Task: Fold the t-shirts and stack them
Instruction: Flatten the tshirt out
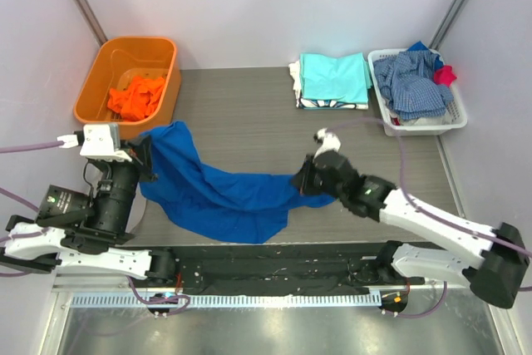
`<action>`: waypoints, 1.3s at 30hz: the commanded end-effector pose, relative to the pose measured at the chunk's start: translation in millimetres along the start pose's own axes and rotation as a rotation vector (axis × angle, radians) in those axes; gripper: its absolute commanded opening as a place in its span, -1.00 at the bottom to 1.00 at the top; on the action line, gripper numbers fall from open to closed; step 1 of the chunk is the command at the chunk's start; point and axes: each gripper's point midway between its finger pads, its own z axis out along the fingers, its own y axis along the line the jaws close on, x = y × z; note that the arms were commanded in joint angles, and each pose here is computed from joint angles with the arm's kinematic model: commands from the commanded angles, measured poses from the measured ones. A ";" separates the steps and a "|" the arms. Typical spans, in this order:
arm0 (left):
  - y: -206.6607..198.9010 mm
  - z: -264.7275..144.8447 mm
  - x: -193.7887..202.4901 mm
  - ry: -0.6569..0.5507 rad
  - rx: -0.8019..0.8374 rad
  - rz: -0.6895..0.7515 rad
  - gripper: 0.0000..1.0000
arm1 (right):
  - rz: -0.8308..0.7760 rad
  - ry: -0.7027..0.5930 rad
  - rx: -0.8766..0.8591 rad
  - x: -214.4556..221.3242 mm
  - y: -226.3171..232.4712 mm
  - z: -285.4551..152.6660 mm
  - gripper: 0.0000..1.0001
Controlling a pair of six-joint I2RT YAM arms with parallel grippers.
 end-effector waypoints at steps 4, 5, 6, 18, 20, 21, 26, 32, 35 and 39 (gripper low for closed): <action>30.7 -10.3 8.6 0.155 -0.158 -0.070 -1.00 | -0.065 -0.395 0.111 -165.5 43.0 -125.2 -0.98; 29.9 -10.3 7.7 0.156 -0.160 -0.065 -1.00 | -0.063 -0.414 0.117 -172.7 44.2 -133.2 -0.98; 31.9 -10.2 4.3 0.156 -0.160 -0.065 -1.00 | -0.060 -0.433 0.145 -178.5 40.2 -141.8 -0.98; 36.7 -9.4 -23.6 0.154 -0.161 -0.035 -0.99 | -0.024 -0.557 0.187 -207.6 25.9 -220.8 -0.98; 30.5 -9.1 -26.4 0.154 -0.161 -0.010 -1.00 | -0.012 -0.566 0.176 -208.9 25.7 -230.7 -0.98; 29.3 -8.9 -29.2 0.154 -0.160 -0.006 -1.00 | -0.011 -0.565 0.176 -207.2 23.3 -234.8 -0.98; 18.5 -3.5 -41.8 0.091 -0.094 -0.025 -0.99 | -0.014 -0.599 0.268 -211.4 8.4 -232.2 -0.99; 42.0 -1.1 -46.5 0.031 -0.028 -0.104 -0.99 | -0.071 -0.611 0.407 -244.6 -3.6 -177.0 -0.99; 54.0 -2.2 -40.0 0.047 -0.037 -0.095 -0.99 | -0.014 -0.563 0.316 -267.0 -16.5 -144.1 -0.99; 74.6 -0.8 -45.2 0.077 0.011 -0.128 -0.99 | -0.020 -0.492 0.286 -281.4 -29.5 -108.7 -0.98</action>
